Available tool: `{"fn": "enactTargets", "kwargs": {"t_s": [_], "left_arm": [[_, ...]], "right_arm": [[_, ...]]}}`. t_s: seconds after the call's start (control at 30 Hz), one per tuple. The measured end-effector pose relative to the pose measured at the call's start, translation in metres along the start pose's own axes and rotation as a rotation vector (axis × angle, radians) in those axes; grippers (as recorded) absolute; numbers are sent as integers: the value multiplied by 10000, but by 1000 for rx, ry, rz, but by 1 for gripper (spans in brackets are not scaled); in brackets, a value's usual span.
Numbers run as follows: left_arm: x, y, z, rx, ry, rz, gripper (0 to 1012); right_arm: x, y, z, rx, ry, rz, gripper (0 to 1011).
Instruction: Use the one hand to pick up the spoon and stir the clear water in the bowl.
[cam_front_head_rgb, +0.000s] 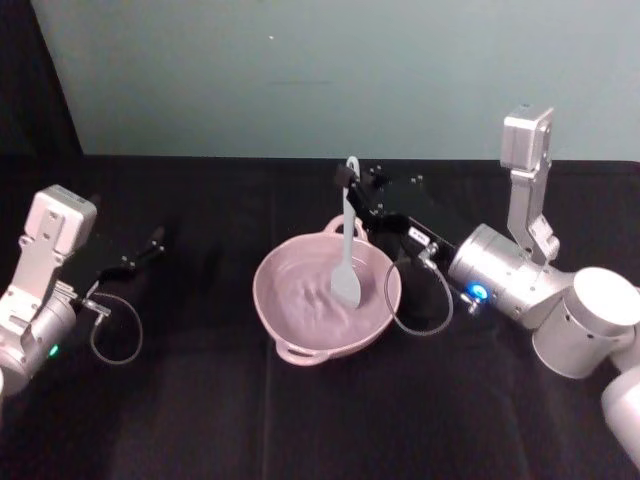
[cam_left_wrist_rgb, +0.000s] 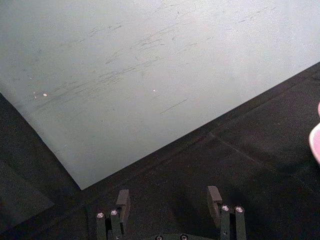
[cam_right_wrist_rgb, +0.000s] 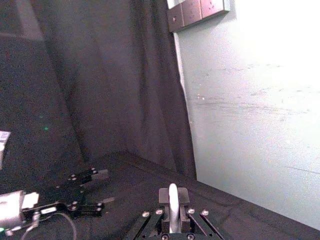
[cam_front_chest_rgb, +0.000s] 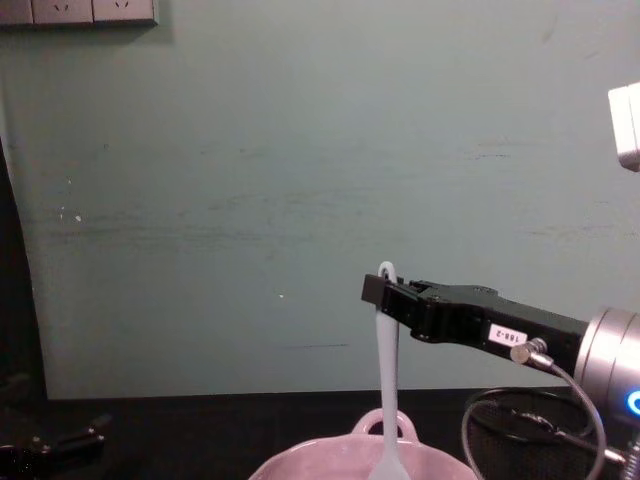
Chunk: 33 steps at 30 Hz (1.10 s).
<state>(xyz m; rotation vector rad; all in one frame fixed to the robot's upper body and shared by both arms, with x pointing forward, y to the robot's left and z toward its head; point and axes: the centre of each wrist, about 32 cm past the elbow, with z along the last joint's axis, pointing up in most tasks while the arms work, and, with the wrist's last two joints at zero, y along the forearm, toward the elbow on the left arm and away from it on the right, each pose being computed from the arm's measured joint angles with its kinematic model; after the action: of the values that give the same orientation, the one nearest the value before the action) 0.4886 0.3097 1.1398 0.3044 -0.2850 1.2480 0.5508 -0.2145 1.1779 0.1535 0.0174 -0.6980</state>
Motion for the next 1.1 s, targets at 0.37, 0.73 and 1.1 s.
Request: {"fn": "enactTargets", "kwargs": {"t_s": [0.37, 0.73, 1.1], "left_arm": [[0, 0, 0, 0, 0, 0, 1011], [0, 0, 0, 0, 0, 0, 1011], [0, 0, 0, 0, 0, 0, 1011]], "right_arm": [[-168, 87, -45, 12, 24, 57, 113], [-172, 436, -86, 18, 39, 100, 113], [-17, 608, -91, 4, 18, 82, 113]]}}
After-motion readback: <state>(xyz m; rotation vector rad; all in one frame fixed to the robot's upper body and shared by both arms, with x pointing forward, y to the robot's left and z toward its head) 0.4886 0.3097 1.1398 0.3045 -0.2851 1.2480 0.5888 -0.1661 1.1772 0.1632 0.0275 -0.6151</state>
